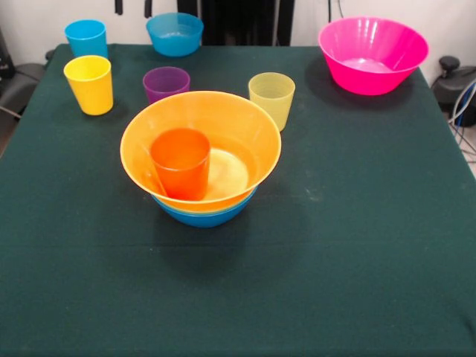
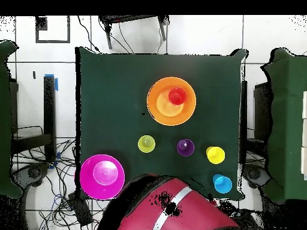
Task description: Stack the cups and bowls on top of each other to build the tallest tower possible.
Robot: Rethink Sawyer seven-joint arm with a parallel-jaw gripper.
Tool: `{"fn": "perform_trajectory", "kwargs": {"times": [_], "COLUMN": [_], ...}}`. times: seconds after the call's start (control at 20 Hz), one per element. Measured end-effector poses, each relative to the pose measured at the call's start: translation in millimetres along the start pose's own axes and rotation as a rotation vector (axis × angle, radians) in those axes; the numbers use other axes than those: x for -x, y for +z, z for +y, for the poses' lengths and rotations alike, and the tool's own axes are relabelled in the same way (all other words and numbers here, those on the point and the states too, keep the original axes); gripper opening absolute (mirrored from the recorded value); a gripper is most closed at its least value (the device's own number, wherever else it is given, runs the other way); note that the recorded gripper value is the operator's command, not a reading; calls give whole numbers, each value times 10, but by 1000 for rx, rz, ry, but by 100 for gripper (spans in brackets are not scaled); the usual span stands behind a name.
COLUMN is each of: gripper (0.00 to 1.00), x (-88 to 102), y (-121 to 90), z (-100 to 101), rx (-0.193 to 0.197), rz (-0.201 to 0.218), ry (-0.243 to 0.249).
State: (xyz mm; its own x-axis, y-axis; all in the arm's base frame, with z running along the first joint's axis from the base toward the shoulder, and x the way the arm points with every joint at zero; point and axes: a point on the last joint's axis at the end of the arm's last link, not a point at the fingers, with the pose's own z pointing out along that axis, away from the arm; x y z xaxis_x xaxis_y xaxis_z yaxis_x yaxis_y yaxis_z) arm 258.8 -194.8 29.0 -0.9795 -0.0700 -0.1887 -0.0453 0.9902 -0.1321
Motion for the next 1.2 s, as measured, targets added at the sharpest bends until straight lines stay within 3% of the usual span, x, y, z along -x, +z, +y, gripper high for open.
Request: {"fn": "perform_trajectory", "kwargs": {"times": [0.25, 0.7, 1.2], "gripper": [100, 100, 100], "x": [-19, -65, -92], "y": [-46, -81, -99], "z": [27, 228, 302], "rx": [-5, -23, -48], "rz": [5, 19, 32], "ry": [11, 99, 145]}}
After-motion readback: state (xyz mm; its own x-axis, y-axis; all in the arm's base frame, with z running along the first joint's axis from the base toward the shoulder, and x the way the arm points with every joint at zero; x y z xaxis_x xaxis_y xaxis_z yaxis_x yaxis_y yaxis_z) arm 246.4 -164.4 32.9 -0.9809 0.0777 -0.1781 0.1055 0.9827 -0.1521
